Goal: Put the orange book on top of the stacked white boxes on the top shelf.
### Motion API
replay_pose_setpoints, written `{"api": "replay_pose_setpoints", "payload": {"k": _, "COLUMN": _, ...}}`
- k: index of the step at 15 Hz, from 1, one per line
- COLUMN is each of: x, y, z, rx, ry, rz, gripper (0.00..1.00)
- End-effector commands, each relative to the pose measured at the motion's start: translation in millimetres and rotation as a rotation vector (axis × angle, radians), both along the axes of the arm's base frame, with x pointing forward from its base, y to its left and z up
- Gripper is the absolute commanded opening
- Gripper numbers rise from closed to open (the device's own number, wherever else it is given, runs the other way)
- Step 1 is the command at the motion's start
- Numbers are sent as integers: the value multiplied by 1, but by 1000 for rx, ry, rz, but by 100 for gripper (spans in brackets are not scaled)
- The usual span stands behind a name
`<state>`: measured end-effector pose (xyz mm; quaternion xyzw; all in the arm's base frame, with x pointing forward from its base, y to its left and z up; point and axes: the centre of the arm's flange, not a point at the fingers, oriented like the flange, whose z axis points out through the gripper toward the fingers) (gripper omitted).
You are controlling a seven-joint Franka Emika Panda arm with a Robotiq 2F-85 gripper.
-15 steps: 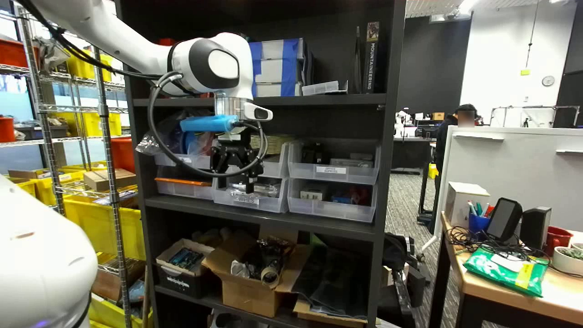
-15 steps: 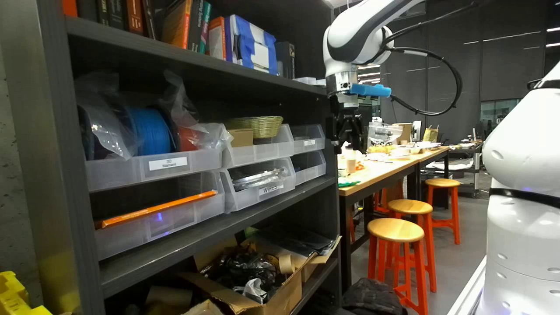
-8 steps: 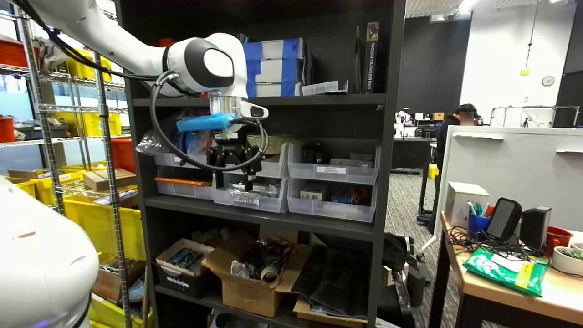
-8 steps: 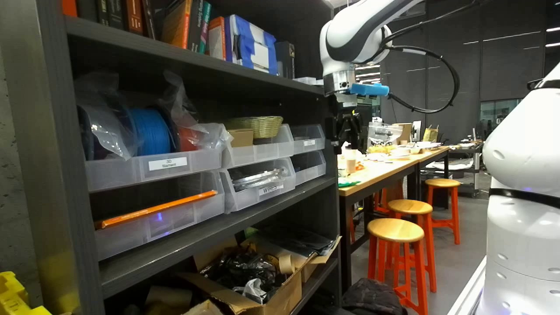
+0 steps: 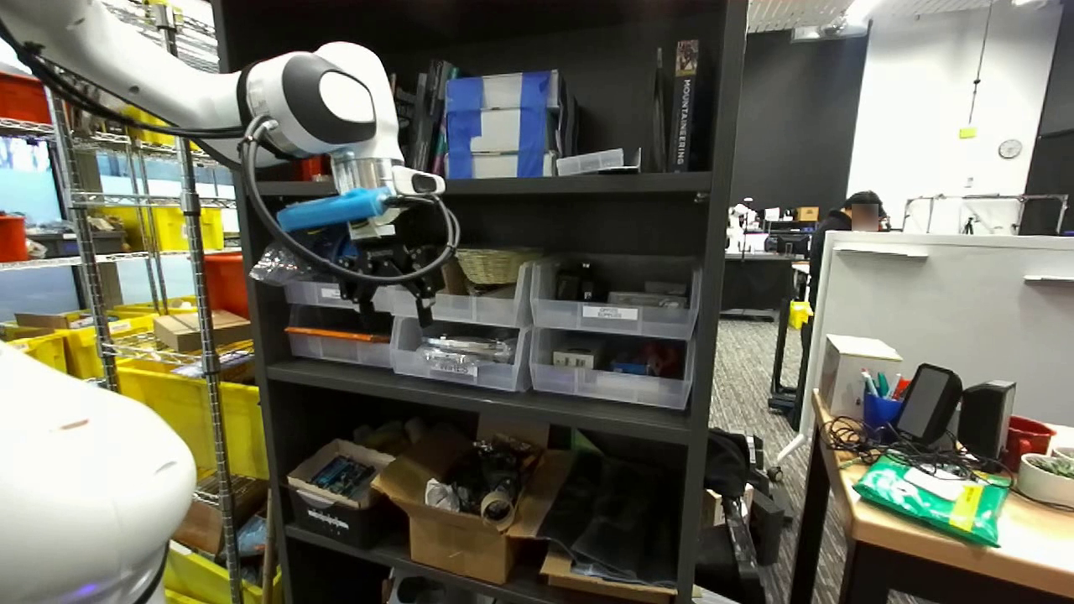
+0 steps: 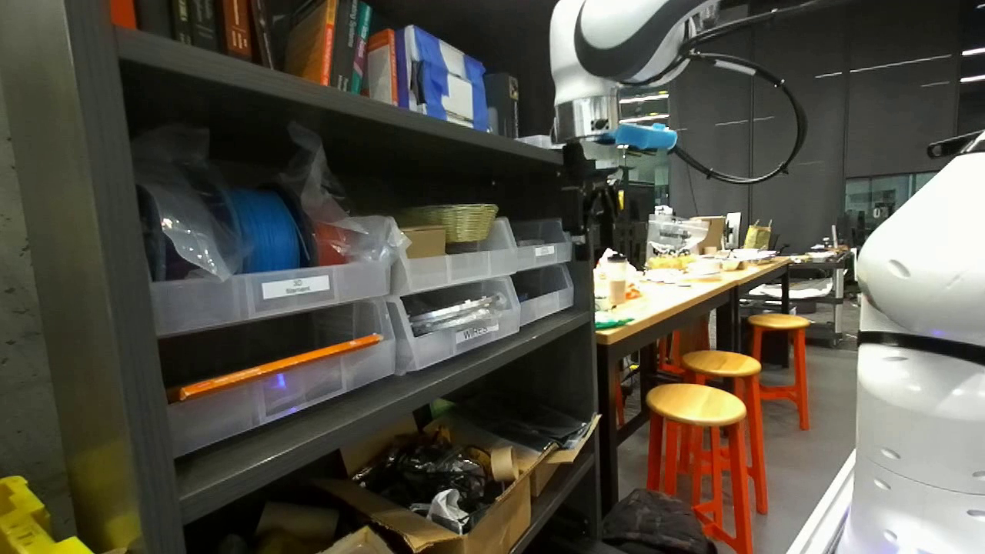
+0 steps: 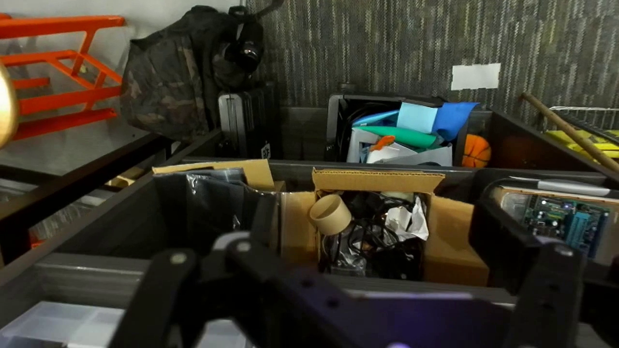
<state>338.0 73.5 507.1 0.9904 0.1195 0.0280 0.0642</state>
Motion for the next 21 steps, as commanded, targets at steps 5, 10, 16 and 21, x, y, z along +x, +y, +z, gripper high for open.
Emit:
{"api": "replay_pose_setpoints", "payload": {"k": 5, "x": -29, "y": 47, "z": 53, "rx": 146, "ry": -231, "rz": 87, "gripper": 100}}
{"api": "replay_pose_setpoints", "payload": {"k": 10, "x": -31, "y": 68, "z": 87, "rx": 361, "ry": -332, "rz": 168, "gripper": 100}}
{"api": "replay_pose_setpoints", "payload": {"k": 16, "x": -31, "y": 73, "z": 84, "rx": 324, "ry": -317, "rz": 158, "gripper": 100}}
{"api": "replay_pose_setpoints", "payload": {"k": 21, "x": -32, "y": 84, "z": 98, "rx": 378, "ry": -403, "rz": 229, "gripper": 100}}
